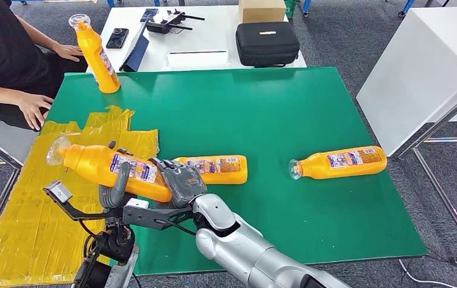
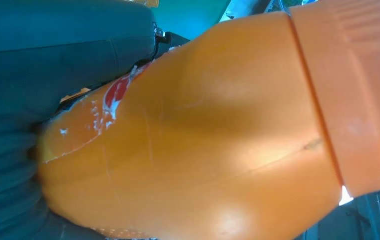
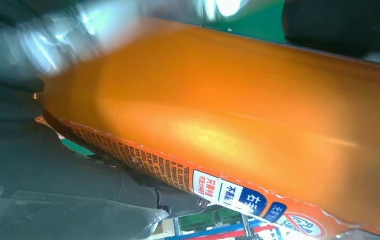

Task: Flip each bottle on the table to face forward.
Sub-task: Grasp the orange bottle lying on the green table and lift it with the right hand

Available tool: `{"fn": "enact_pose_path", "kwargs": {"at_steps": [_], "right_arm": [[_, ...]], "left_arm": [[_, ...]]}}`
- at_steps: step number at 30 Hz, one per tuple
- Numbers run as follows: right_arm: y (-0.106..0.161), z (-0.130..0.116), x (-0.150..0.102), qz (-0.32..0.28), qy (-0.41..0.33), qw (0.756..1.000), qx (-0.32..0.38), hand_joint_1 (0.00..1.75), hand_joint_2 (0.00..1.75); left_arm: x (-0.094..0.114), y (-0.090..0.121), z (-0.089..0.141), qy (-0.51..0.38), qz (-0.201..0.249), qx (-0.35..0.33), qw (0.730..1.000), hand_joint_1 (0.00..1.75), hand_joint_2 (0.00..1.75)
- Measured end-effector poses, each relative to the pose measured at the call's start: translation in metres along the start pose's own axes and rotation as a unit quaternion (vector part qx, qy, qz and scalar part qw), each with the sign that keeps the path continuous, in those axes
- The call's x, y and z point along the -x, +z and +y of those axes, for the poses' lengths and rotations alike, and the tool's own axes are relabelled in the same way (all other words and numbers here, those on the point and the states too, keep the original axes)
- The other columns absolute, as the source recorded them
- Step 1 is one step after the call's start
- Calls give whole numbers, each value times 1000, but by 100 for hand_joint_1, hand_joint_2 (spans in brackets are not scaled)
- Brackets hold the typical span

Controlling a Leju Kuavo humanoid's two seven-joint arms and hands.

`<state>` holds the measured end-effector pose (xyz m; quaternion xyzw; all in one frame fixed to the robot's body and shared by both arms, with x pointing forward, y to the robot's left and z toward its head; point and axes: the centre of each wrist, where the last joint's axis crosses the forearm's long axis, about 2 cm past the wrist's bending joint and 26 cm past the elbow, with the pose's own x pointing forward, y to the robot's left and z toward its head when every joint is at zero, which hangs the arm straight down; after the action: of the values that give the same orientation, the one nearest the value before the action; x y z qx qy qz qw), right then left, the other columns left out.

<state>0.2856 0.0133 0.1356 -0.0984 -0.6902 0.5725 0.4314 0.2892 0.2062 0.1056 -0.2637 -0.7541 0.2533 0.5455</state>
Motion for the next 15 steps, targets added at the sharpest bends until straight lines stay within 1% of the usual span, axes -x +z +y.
{"fn": "enact_pose_path", "kwargs": {"at_steps": [11, 15], "right_arm": [[0, 0, 0, 0, 0, 1000, 0, 175, 175], [0, -1, 0, 0, 0, 1000, -1, 0, 0]], "left_arm": [[0, 0, 0, 0, 0, 0, 1000, 175, 175], [-1, -1, 0, -1, -3, 0, 1000, 175, 175]]}}
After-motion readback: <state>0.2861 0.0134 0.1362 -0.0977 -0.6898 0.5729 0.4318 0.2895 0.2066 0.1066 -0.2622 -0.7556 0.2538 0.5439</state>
